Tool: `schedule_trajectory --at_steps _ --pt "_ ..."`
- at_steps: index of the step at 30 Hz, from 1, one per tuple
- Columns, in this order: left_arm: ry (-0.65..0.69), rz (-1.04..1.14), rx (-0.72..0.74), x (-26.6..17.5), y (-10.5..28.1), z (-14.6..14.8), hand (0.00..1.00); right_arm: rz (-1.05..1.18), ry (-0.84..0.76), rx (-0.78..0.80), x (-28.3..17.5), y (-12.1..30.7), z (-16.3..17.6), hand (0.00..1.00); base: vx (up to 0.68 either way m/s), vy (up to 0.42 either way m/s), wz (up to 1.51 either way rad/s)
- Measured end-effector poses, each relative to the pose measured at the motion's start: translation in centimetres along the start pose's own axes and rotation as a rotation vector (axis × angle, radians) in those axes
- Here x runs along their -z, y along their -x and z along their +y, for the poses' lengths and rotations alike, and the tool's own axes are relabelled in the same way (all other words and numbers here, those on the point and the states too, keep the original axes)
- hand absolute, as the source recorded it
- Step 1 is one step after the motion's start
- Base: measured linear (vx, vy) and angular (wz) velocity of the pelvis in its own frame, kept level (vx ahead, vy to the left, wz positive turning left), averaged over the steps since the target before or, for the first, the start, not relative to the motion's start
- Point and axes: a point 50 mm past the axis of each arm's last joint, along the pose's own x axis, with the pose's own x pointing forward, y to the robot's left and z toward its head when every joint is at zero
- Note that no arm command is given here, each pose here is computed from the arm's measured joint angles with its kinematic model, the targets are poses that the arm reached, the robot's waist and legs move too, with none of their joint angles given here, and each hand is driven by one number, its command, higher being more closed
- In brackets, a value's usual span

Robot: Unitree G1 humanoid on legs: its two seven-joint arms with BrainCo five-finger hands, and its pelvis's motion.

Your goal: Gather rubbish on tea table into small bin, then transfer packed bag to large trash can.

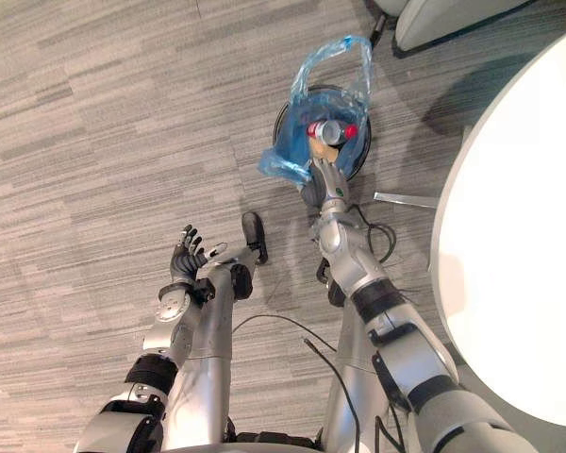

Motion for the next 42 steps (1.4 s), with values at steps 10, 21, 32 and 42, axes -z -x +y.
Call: schedule_trajectory --at_steps 10,21,32,42 --pt "-0.095 0.071 -0.003 2.3 1.9 2.2 0.0 -0.032 -0.205 0.011 -1.5 4.6 1.2 1.0 0.08 -0.052 -0.03" --pt "-0.209 0.199 -0.003 5.8 5.4 5.5 0.0 0.071 -0.337 -0.048 0.5 8.5 2.0 1.0 0.08 -0.033 -0.04" --pt "-0.279 0.302 0.016 8.0 7.9 7.2 0.0 0.159 -0.435 -0.15 3.2 10.8 2.1 1.0 0.15 0.026 -0.04" --pt "-0.312 0.331 0.049 8.7 9.5 7.8 0.0 0.193 -0.597 -0.236 4.1 11.8 2.3 1.0 -0.01 0.026 -0.07"
